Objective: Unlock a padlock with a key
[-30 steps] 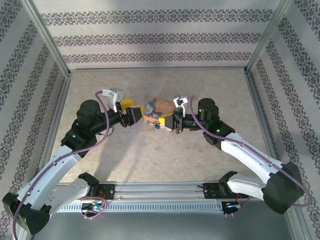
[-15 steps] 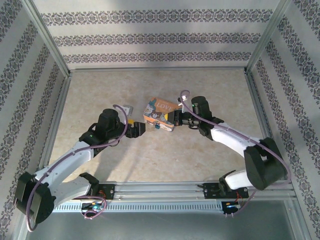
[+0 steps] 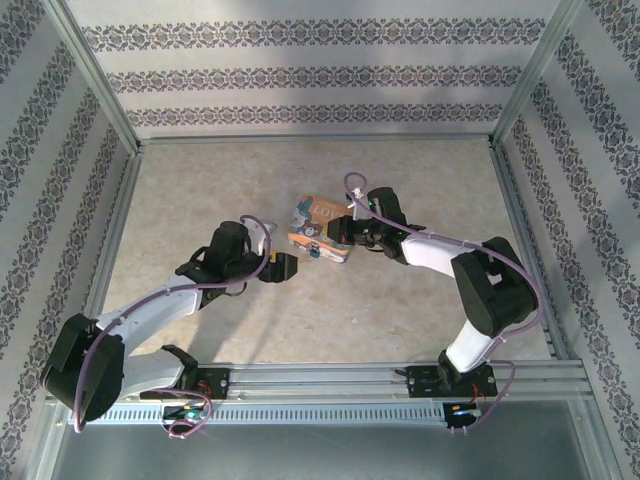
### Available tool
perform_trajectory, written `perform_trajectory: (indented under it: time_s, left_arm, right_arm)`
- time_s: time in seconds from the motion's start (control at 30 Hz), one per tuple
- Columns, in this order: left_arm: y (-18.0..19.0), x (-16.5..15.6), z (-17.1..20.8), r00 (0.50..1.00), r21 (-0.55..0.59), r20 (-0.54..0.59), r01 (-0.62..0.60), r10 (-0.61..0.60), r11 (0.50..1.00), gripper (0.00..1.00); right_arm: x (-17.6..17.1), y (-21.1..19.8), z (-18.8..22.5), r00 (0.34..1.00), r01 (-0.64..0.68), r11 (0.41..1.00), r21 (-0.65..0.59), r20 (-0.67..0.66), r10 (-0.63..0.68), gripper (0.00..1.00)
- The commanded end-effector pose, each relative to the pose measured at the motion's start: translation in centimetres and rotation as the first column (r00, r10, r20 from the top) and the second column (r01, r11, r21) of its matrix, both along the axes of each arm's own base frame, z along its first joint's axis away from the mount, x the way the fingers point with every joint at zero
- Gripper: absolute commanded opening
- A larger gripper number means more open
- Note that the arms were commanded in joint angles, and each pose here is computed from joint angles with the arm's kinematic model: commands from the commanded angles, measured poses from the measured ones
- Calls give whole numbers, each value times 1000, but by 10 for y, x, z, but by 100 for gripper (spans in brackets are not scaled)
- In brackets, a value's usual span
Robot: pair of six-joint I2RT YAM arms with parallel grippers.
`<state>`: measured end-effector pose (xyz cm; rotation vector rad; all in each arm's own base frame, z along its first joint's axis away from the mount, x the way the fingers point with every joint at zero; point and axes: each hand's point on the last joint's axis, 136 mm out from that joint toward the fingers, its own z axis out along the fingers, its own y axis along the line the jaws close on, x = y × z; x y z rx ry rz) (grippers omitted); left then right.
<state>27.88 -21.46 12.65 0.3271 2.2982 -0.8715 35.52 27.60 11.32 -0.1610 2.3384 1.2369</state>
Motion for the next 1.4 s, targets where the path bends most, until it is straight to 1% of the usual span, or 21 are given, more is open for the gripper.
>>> perform_trajectory:
  time_s: [0.0,0.23,0.4,0.53,0.73,0.97,1.1,1.23,1.37]
  left_arm:
    - [-10,2,4,999,-61,11,50,-49,997,80]
    - [-16,7,-15,997,-48,-40,69,-70,997,75]
    - [-23,13,-24,996,-64,-51,76,-79,995,73]
    - [-27,19,-32,995,-68,-57,79,-82,995,71]
    - [-29,24,-40,993,-34,-61,99,-101,994,71]
    - [-34,33,-44,993,-41,-47,105,-107,994,71]
    - [-40,39,-47,991,-44,-15,136,-136,990,68]
    - [-42,48,-51,986,0,28,162,-162,987,68]
    - [-42,54,-51,984,22,62,167,-168,986,72]
  right_arm:
    - [14,0,1,1000,26,1000,7,11,-26,0]
    - [6,-3,-25,997,43,998,-43,-66,-46,0]
    - [-3,-2,-36,992,49,997,-57,-111,-55,0]
    - [-11,2,-40,991,43,998,-55,-128,-50,0]
    - [-15,5,-40,989,50,998,-48,-136,-56,0]
    - [-18,7,-43,987,51,997,-51,-147,-58,0]
    - [-18,7,-43,987,52,997,-50,-147,-59,0]
    - [-19,7,-43,987,53,997,-50,-149,-60,0]
    - [-19,5,-42,987,58,997,-54,-145,-65,0]
